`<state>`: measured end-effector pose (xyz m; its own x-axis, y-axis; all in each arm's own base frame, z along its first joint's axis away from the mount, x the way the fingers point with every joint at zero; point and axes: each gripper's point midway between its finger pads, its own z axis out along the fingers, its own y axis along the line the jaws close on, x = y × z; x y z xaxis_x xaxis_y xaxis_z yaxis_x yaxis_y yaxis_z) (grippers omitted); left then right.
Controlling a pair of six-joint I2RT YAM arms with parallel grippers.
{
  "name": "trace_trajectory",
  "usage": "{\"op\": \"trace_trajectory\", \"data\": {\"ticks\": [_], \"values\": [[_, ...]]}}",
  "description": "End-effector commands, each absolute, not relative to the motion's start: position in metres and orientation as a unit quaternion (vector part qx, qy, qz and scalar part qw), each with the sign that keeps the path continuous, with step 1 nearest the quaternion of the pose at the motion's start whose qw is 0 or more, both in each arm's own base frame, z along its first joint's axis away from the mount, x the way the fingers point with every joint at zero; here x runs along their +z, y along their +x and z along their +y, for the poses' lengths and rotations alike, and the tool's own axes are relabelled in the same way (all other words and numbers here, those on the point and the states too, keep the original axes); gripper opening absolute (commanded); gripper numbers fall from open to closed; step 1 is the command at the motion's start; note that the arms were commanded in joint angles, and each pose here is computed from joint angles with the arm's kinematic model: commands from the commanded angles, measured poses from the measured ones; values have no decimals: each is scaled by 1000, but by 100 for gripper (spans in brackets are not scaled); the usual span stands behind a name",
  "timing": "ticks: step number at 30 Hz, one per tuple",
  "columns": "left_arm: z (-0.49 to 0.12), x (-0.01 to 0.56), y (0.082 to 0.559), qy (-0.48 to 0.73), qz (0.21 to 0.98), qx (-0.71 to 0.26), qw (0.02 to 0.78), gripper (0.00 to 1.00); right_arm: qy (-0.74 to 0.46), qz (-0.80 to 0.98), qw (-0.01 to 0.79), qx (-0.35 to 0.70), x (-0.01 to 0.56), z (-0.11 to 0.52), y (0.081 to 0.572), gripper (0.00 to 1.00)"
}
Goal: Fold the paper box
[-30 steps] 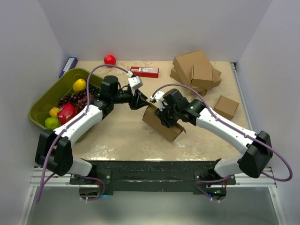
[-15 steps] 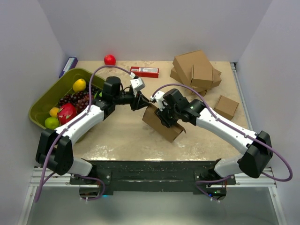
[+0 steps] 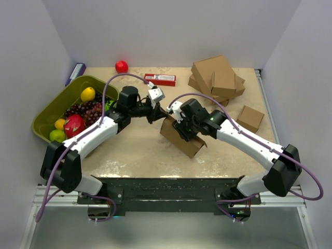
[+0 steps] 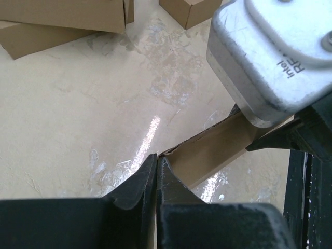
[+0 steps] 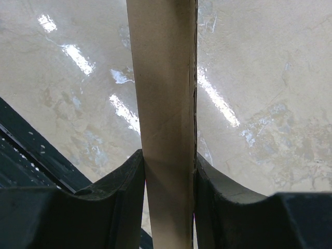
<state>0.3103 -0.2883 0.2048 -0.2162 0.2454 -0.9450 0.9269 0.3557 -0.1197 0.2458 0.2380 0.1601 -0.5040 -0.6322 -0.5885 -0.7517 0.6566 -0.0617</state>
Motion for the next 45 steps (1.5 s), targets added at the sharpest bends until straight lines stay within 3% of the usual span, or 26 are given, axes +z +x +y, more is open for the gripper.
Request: {"op": "trace_trajectory", "data": {"ticks": [1, 11, 20, 45], "values": [[-294, 206, 314, 427, 699, -343, 460, 1, -403, 858, 306, 90, 161, 240, 252, 12], [-291, 196, 316, 387, 744, -316, 444, 0, -392, 864, 310, 57, 156, 231, 260, 10], [-296, 184, 309, 309, 777, -353, 419, 0, -385, 869, 307, 43, 150, 229, 264, 9], [-289, 152, 282, 195, 765, -432, 437, 0, -388, 875, 288, 10, 128, 226, 266, 6]]}}
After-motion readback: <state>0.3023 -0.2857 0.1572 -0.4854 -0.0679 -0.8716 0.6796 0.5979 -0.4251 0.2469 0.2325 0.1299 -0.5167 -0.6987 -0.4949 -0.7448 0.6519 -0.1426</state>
